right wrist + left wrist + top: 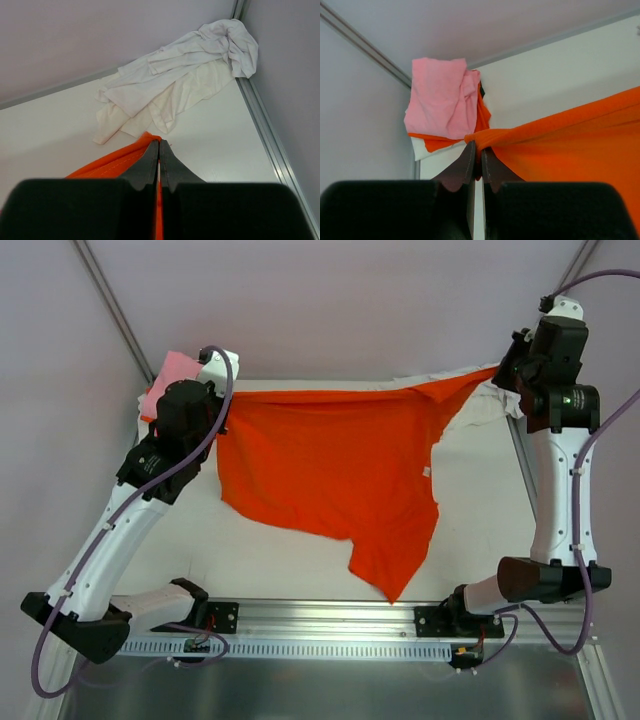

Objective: Fold and stack the t-shirts
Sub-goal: Flatten out the tshirt

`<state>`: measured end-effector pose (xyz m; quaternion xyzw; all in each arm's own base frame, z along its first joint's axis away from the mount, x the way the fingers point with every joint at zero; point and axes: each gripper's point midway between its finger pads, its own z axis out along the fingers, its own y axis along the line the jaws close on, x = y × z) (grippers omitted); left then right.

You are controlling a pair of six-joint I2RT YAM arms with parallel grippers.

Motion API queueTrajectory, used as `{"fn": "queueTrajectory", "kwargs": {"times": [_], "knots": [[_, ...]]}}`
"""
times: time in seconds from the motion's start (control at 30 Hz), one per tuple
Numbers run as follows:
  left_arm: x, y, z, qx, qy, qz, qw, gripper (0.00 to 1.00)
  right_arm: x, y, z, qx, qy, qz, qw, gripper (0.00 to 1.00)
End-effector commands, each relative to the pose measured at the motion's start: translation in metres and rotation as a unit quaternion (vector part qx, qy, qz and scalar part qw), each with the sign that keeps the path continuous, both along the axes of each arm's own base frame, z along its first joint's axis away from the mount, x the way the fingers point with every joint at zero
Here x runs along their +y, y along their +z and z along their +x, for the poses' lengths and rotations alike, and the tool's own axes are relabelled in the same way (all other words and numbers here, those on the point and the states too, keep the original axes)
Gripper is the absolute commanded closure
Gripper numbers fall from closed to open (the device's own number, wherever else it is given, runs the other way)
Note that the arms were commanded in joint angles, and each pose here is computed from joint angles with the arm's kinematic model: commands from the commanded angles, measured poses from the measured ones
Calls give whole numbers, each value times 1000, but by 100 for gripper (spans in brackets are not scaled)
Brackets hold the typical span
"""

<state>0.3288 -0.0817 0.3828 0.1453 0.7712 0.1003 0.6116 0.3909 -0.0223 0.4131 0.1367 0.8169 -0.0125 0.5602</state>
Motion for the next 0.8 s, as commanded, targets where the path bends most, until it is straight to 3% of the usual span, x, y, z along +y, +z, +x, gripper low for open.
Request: {"fn": "queueTrajectory", "kwargs": {"times": [0.0, 0.23, 0.37, 0.53, 0.77], "knots": [[14, 36, 15, -77, 19, -3, 997, 100, -3, 58, 3, -98, -9, 4, 995, 100], [17, 66, 17, -107, 16, -21, 994, 100, 3, 84, -9, -132, 5, 12, 991, 100], [22, 110, -11, -137, -3, -44, 990, 100, 5, 130, -65, -189, 11, 9, 982, 100], [34, 155, -70, -176, -40, -80, 980, 100, 4, 161, -151, -247, 11, -2, 969, 100], [63, 163, -147, -175, -46, -121, 976, 100, -8, 178, -255, -308, -17, -27, 951, 100]]}}
